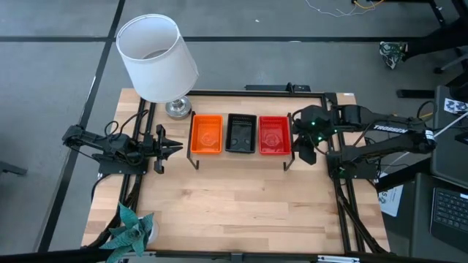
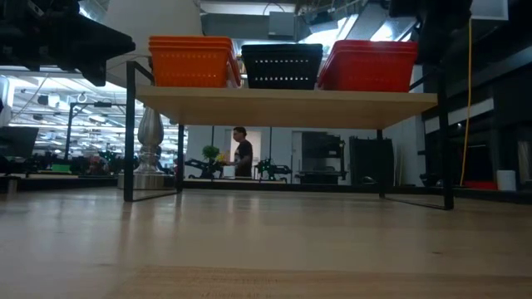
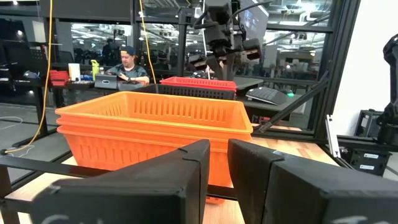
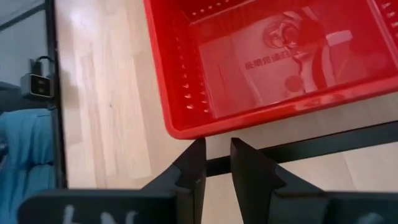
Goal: Stack baskets on shelf by color
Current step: Adjust the red bin on the shelf
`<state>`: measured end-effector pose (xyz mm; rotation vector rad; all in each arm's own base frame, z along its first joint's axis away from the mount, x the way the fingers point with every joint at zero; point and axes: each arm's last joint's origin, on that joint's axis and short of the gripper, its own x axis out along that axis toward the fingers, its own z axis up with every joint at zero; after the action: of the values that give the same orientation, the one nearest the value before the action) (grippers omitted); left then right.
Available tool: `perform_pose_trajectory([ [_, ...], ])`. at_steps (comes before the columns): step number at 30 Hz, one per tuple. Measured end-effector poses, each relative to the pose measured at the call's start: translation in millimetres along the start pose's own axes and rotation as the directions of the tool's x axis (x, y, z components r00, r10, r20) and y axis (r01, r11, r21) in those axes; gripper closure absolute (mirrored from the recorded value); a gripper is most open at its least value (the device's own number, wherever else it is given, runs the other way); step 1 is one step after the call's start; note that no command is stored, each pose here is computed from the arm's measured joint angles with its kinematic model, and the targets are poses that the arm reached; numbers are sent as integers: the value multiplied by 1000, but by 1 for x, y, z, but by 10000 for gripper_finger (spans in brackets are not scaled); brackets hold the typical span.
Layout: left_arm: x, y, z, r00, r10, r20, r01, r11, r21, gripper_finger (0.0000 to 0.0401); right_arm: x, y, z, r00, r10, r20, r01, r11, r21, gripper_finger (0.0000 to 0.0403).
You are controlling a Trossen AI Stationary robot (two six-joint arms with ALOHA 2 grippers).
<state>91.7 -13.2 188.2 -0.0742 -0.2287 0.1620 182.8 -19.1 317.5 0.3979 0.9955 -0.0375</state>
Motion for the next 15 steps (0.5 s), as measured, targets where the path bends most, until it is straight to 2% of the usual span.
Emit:
perform_pose_trajectory([
  [10, 0, 0, 0, 1000, 0, 0, 0, 1000, 0, 351, 2, 1, -5, 998, -11, -63, 13, 999, 34, 331],
  [15, 0, 0, 0, 1000, 0, 0, 0, 1000, 0, 351, -7, 3, -13, 997, 33, -67, -32, 999, 20, 331],
])
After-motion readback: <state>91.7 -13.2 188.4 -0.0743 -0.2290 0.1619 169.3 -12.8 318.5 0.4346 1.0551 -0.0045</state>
